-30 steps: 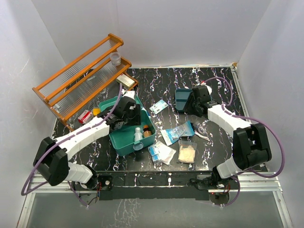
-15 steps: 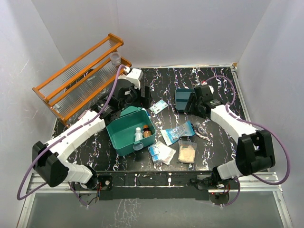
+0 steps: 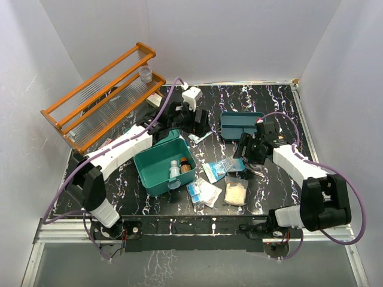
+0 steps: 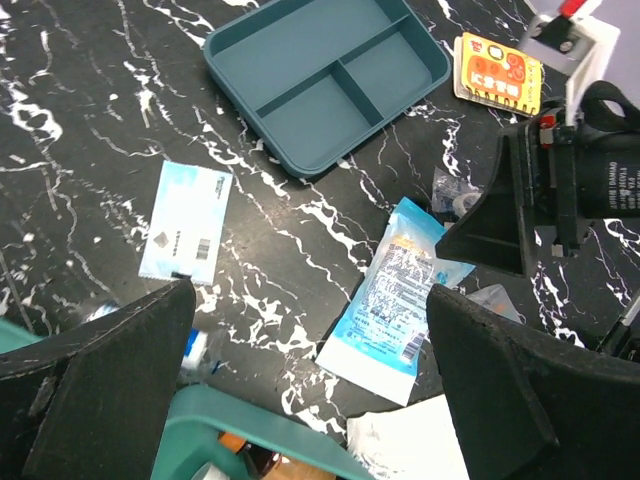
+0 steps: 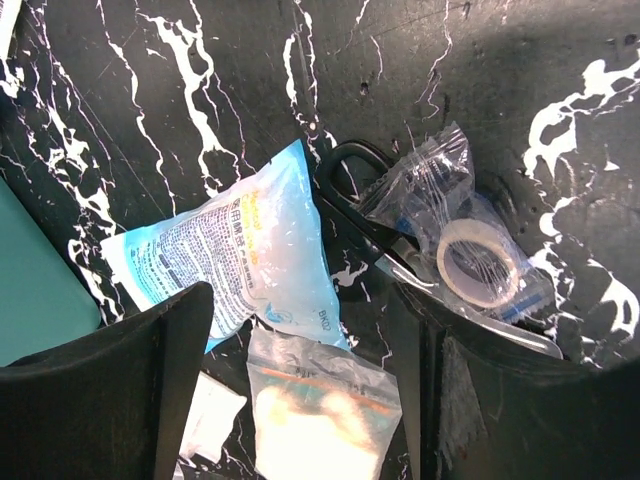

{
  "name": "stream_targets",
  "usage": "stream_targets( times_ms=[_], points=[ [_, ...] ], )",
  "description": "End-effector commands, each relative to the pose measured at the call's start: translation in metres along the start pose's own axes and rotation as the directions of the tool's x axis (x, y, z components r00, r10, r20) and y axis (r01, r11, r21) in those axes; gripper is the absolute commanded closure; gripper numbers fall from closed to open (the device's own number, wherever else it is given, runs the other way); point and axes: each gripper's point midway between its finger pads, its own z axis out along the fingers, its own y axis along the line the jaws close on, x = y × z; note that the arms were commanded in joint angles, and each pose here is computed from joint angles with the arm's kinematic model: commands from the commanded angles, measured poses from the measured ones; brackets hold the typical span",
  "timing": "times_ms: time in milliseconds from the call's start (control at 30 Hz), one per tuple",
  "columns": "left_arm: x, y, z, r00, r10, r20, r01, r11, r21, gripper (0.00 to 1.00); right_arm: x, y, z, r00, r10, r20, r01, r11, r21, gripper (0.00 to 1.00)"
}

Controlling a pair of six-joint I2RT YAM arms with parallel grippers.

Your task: Organize the medicine kit

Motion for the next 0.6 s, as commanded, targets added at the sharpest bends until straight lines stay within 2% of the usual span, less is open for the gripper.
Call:
stream_targets(
  times_ms=[0,133,233,433,567],
  points=[
    [-0.028,-0.021,0.004,0.998,0.028,0.047,-0.033,0.993,0.115,0.01,-0.003,0.014,0.007,1.0,-0.014,-0.007,0.013,0.987,-0.16,0.34],
    [-0.024,-0.027,0.015,1.0,0.015,0.007,-0.016,0.987,0.162,0.04,0.013,0.024,0.012,0.997,-0.032,-0.067,0.013,0.963,-0.27,0.43],
    [-0.023,-0.024,0.017,1.0,0.017,-0.004,-0.017,0.989,0.15,0.05,0.02,0.022,0.018,0.996,-0.016,-0.092,-0.009,0.963,-0.27,0.52],
    [-0.021,-0.024,0.019,1.0,0.021,-0.009,-0.02,0.989,0.147,0.05,0.019,0.013,0.035,0.997,-0.004,-0.082,-0.016,0.971,-0.24,0.56],
    [-0.02,-0.024,0.018,0.999,0.031,-0.012,-0.029,0.988,0.149,0.05,0.011,0.017,0.039,0.998,-0.012,-0.057,-0.003,0.965,-0.261,0.74]
  ],
)
